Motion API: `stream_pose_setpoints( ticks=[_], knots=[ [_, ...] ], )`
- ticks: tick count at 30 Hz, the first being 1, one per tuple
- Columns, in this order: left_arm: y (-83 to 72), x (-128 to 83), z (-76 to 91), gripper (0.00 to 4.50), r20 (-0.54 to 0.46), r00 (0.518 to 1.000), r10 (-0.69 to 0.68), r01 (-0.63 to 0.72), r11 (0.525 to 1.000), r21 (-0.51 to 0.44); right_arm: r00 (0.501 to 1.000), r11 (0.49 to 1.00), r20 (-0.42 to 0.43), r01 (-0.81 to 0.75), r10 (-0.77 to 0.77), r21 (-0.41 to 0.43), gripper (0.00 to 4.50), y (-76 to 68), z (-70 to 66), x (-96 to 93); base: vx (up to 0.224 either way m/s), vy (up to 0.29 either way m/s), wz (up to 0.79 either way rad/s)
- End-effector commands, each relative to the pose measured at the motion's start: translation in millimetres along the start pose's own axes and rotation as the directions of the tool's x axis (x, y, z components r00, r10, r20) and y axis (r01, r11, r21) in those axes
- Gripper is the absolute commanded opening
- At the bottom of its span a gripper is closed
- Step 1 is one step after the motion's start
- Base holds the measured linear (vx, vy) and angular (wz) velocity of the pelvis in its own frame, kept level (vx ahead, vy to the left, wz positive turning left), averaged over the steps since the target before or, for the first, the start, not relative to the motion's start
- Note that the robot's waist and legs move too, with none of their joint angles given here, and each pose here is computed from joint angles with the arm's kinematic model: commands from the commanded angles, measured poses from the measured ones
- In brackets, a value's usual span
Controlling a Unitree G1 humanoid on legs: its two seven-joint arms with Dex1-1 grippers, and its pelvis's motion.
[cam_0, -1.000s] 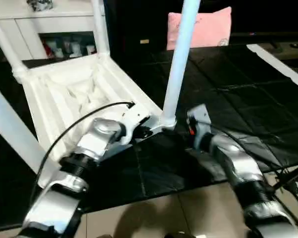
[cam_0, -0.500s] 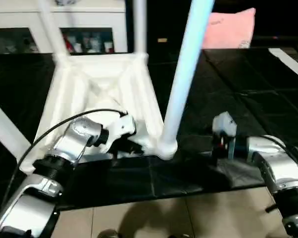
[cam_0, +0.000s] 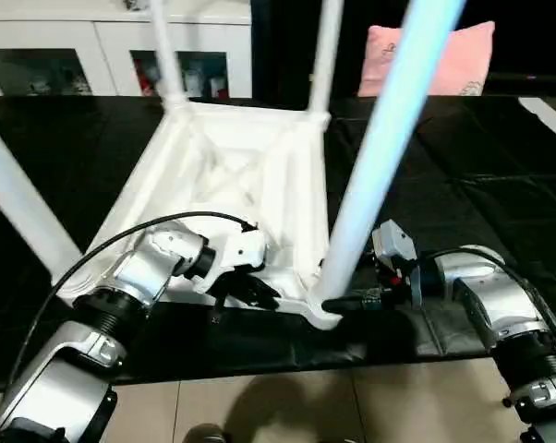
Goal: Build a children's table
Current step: Rotate leg to tighten
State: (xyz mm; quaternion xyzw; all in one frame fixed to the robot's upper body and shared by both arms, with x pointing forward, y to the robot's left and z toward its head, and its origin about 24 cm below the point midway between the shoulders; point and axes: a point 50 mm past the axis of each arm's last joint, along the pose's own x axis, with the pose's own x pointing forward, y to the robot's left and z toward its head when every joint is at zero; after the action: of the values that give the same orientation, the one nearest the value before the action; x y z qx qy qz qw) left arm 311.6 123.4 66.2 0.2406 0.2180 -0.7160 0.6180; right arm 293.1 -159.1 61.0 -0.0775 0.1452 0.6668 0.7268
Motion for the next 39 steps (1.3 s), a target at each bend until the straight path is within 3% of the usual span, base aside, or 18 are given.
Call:
stream_pose_setpoints(
  ticks=[1, 13, 17, 22, 26, 29, 32, 36, 39],
  knots=[
    [-0.8, 5.5, 16.3, 0.00, -0.005, 0.997, -0.072, 0.072, 0.994, 0.083, 1.000, 1.000, -0.005, -0.011, 0.011, -0.014, 3.27, -2.3, 4.9, -0.3, 0.000, 0.000, 0.00],
    [-0.5, 6.7, 15.0, 0.00, -0.013, 0.997, -0.074, 0.075, 0.994, 0.082, 0.998, 0.998, 0.002, -0.063, 0.063, 0.011, 2.16, 0.4, 1.8, 0.6, 0.000, 0.000, 0.00],
    [0.3, 6.5, 13.4, 0.00, -0.006, 0.999, -0.051, 0.051, 0.997, 0.061, 0.997, 0.997, 0.003, -0.076, 0.076, 0.023, 2.09, 3.7, -0.5, 0.7, 0.000, 0.000, 0.00],
    [3.1, 3.6, 7.3, 0.00, 0.024, 0.999, 0.045, -0.044, 0.998, -0.039, 0.999, 0.993, 0.015, -0.047, 0.046, 0.107, 2.05, 9.6, -10.7, 4.9, 0.000, 0.000, 0.00],
    [13.4, 5.3, 11.6, 0.00, 0.060, 0.974, 0.217, -0.205, 0.966, -0.158, 0.985, 0.963, 0.028, 0.161, -0.170, 0.215, 2.04, -1.4, -13.3, 30.6, 0.000, 0.000, 0.00],
    [16.7, 7.9, 15.2, 0.00, 0.072, 0.959, 0.274, -0.256, 0.947, -0.195, 0.973, 0.945, 0.032, 0.212, -0.226, 0.248, 2.04, -3.8, -12.2, 41.4, 0.000, 0.000, 0.00],
    [26.6, 19.2, 30.2, 0.00, 0.089, 0.911, 0.402, -0.363, 0.887, -0.284, 0.935, 0.877, 0.044, 0.312, -0.351, 0.366, 2.04, -12.4, -2.5, 74.6, 0.000, 0.000, 0.00],
    [32.4, 26.5, 38.2, 0.00, 0.091, 0.881, 0.464, -0.416, 0.851, -0.321, 0.911, 0.840, 0.022, 0.369, -0.411, 0.399, 2.04, -17.2, 2.7, 94.8, 0.000, 0.000, 0.00],
    [41.4, 32.4, 43.7, 0.00, 0.063, 0.830, 0.554, -0.506, 0.796, -0.332, 0.867, 0.789, -0.039, 0.469, -0.496, 0.397, 2.04, -21.1, 5.1, 115.2, 0.000, 0.000, 0.00]
  ],
)
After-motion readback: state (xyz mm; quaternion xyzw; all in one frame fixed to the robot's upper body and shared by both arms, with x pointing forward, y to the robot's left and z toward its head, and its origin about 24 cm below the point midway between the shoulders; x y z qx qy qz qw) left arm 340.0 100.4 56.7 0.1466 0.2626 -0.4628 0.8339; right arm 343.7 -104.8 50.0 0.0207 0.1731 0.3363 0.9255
